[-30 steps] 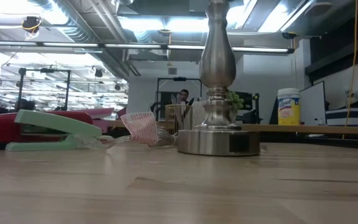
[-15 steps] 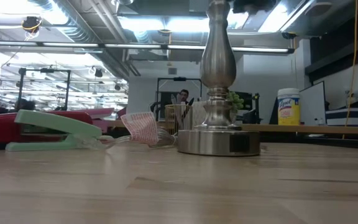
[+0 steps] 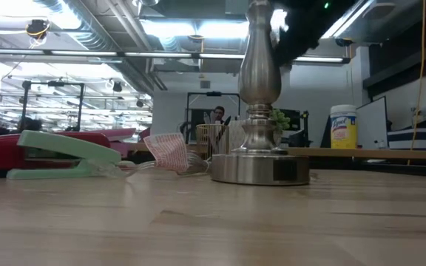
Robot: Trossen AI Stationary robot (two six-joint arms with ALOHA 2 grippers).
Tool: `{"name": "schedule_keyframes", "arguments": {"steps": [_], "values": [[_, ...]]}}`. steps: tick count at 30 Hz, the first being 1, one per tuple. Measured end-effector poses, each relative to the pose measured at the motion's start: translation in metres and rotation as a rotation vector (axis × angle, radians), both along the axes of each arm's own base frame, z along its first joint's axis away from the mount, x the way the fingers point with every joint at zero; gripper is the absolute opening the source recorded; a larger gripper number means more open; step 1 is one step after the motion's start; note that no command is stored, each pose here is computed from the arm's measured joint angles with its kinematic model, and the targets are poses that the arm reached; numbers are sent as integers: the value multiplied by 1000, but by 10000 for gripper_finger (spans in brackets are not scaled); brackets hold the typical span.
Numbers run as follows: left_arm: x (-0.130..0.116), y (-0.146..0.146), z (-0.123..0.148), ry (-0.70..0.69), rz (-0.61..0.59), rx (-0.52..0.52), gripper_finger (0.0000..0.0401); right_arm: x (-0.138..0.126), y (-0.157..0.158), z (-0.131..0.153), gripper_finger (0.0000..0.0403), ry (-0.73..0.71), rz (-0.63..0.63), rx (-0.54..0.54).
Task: Screw lightbulb
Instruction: Remove the lightbulb from the lamp
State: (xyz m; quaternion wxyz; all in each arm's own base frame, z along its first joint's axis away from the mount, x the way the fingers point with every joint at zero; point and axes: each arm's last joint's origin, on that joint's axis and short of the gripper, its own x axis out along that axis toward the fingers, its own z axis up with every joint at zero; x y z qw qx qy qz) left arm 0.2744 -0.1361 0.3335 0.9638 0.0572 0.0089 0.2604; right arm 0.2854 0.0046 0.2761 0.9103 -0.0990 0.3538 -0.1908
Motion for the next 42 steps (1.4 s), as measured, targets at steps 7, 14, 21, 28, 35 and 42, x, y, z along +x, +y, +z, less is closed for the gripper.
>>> {"name": "schedule_keyframes", "arguments": {"steps": [7,14,21,28,35,42], "values": [[0,0,0,0,0,0,5,11,-29,-28,165,130,-30,84],[0,0,0,0,0,0,5,15,-61,-54,165,254,-62,167],[0,0,0,1,0,0,5,19,-87,-81,165,329,-39,304],[0,0,0,1,0,0,5,23,-105,-114,165,412,-63,390],[0,0,0,1,0,0,5,27,-109,-141,165,481,-58,446],[0,0,0,2,-1,1,5,28,-109,-146,165,492,-53,464]]}}
